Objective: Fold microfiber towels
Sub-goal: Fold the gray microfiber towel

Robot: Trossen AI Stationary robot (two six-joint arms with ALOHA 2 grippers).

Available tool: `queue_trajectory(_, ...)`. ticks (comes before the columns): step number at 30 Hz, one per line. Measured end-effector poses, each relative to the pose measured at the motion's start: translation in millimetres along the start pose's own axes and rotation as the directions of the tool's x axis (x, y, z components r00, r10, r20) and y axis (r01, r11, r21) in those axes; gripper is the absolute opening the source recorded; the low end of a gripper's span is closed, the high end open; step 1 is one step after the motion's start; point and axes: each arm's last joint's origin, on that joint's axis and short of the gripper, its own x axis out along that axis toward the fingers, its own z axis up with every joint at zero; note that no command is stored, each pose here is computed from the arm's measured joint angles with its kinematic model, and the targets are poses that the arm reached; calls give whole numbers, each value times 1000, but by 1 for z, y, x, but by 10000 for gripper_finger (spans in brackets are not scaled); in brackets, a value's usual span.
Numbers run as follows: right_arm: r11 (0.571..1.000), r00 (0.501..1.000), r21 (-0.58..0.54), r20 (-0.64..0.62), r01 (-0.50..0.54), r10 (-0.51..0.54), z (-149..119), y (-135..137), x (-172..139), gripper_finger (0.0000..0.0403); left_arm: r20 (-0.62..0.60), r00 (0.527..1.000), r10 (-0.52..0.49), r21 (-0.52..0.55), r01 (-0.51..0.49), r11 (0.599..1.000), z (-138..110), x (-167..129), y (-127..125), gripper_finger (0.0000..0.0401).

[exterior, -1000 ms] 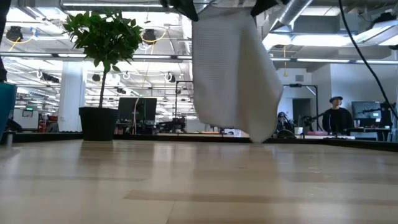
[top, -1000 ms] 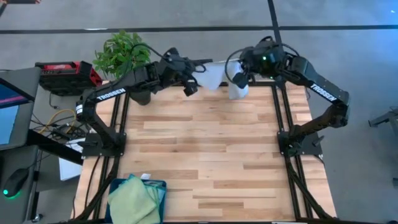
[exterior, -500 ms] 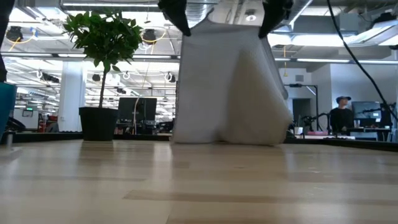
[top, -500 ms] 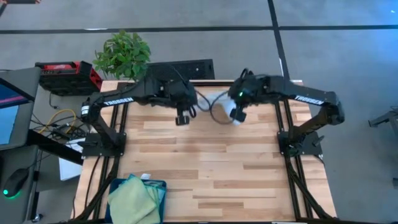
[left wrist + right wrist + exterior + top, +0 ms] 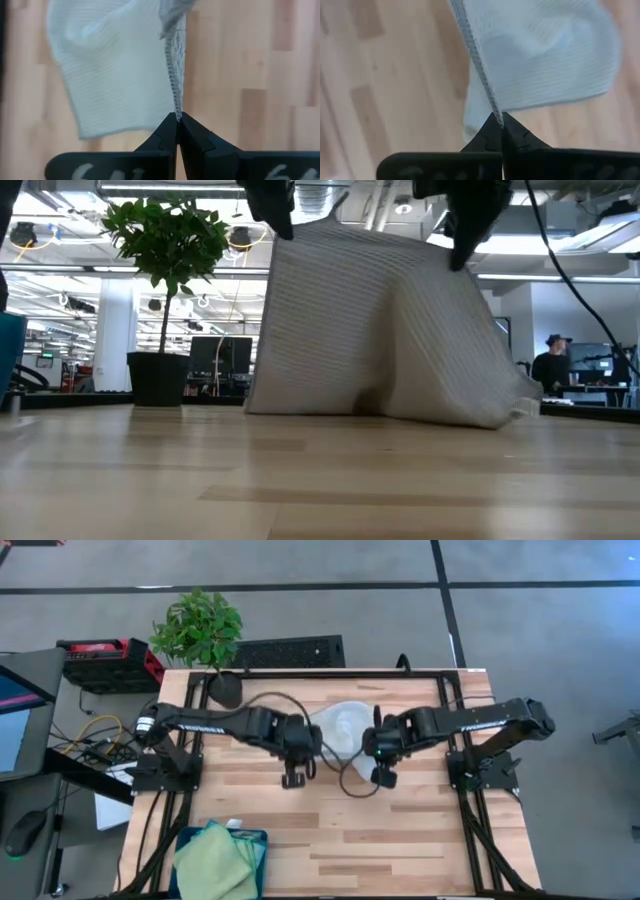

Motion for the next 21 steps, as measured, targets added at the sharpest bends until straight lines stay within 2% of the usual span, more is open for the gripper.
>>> queue_trajectory(2,999,999,-11,-14,-35,34,-4,9,4,6,-2,1000,-27,12,27,1000,-1,4,-13,0)
queue_trajectory(6,995,995,-39,34,-96,97,-4,24,4,6,-39,998,-50,2,50,999,-9,12,-31,0)
queue_trajectory(13,993,991,-25,67,-118,119,-2,29,3,5,-67,996,-62,-91,56,994,-18,25,-49,0)
queue_trajectory(21,986,985,-40,37,-164,166,3,39,15,5,-86,994,-68,-127,57,990,-29,45,-62,0)
